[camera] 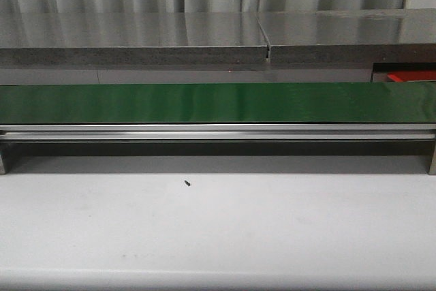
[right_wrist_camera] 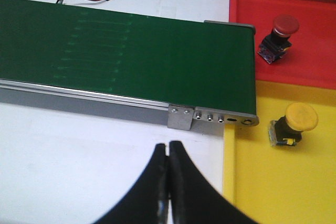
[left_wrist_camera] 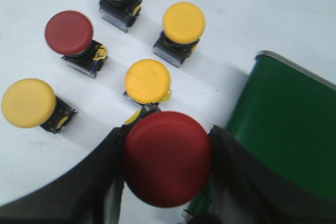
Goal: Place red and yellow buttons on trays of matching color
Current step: 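Close the left gripper around the red push-button, then lower the red button onto the belt and open the left gripper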
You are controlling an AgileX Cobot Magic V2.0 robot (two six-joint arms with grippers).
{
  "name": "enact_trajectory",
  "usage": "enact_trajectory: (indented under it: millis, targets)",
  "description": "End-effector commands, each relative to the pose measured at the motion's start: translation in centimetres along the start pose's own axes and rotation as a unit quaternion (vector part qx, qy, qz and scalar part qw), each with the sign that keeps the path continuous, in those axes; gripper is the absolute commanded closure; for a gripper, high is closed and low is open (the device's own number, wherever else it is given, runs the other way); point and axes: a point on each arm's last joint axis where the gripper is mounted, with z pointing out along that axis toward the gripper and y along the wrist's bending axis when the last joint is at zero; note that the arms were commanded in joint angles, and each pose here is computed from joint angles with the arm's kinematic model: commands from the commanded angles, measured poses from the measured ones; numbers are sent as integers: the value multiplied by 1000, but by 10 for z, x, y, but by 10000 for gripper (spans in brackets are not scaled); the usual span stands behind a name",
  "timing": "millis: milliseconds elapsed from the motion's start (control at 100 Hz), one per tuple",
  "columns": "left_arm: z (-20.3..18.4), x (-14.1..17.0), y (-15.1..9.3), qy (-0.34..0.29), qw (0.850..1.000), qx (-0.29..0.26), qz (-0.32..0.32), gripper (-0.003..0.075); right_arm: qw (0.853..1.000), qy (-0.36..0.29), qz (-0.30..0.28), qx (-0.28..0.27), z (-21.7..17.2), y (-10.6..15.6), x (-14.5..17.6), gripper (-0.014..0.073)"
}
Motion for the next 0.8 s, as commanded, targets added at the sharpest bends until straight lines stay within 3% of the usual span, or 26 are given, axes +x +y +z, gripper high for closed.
enact_trajectory:
  millis: [0,270,790]
  targets:
    - [-35,-17,-23,-57,998,27,17,626,999,-46,0,7,-6,-1,-13,712]
    - [-39,-15,-68,-65,994,67,62,626,999,-46,0,7,-6,-1,-13,712]
    - [8,-2,-83,-9,995,86,48,621,999,-46,0,7,-6,-1,-13,712]
